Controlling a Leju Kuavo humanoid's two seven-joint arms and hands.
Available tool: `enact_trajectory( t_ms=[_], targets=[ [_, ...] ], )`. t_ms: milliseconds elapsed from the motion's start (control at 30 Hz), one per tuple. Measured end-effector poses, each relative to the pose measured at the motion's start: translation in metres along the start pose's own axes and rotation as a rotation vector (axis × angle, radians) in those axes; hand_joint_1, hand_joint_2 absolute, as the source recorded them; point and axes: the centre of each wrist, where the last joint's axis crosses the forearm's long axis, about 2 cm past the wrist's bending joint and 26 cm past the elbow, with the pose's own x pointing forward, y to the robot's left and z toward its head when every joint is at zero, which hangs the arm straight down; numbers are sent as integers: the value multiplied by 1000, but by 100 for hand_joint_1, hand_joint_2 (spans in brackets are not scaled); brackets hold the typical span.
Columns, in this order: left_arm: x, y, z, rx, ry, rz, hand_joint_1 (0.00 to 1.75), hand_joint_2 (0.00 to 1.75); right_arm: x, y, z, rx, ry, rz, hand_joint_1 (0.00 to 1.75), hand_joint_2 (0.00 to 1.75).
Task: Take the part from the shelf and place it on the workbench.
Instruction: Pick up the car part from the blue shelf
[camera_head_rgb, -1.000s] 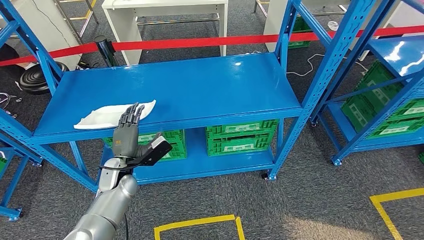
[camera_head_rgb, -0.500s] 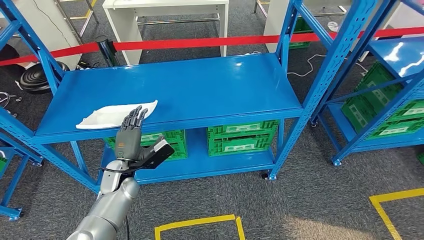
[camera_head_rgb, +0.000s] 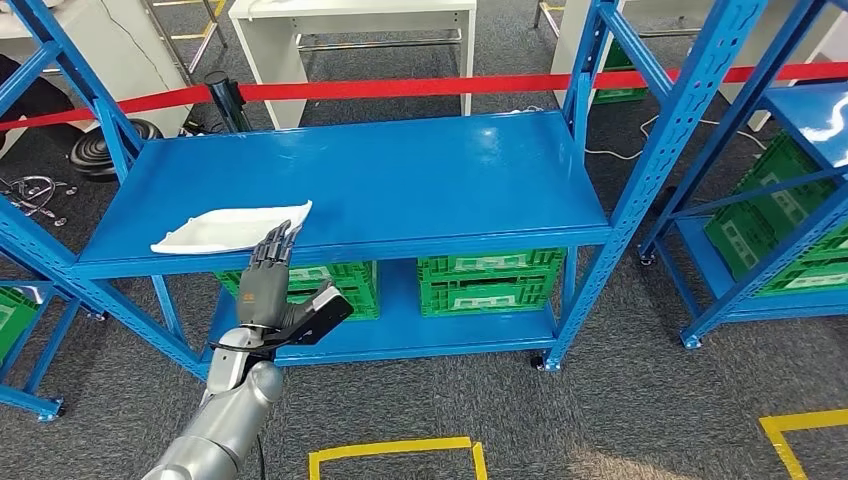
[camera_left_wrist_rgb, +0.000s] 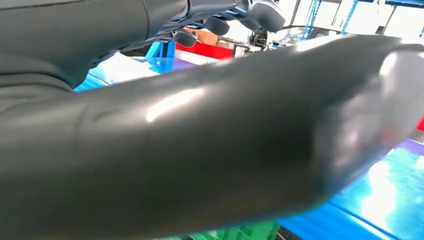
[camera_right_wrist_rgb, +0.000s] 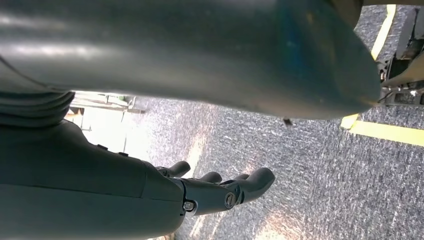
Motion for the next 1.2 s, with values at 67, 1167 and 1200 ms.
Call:
enact_trajectory(
  t_ms=[67,1167,1200],
  targets=[
    [0,0,0,3,-3,4,0,0,0,0,0,0,-1,1,0,0],
    [-6,5,-1,-3,50,-2,0,0,1,7,2,22,-1,0,0,0],
    [-6,5,-1,-4,51,-3,0,0,1,7,2,23,-1,0,0,0]
  ],
)
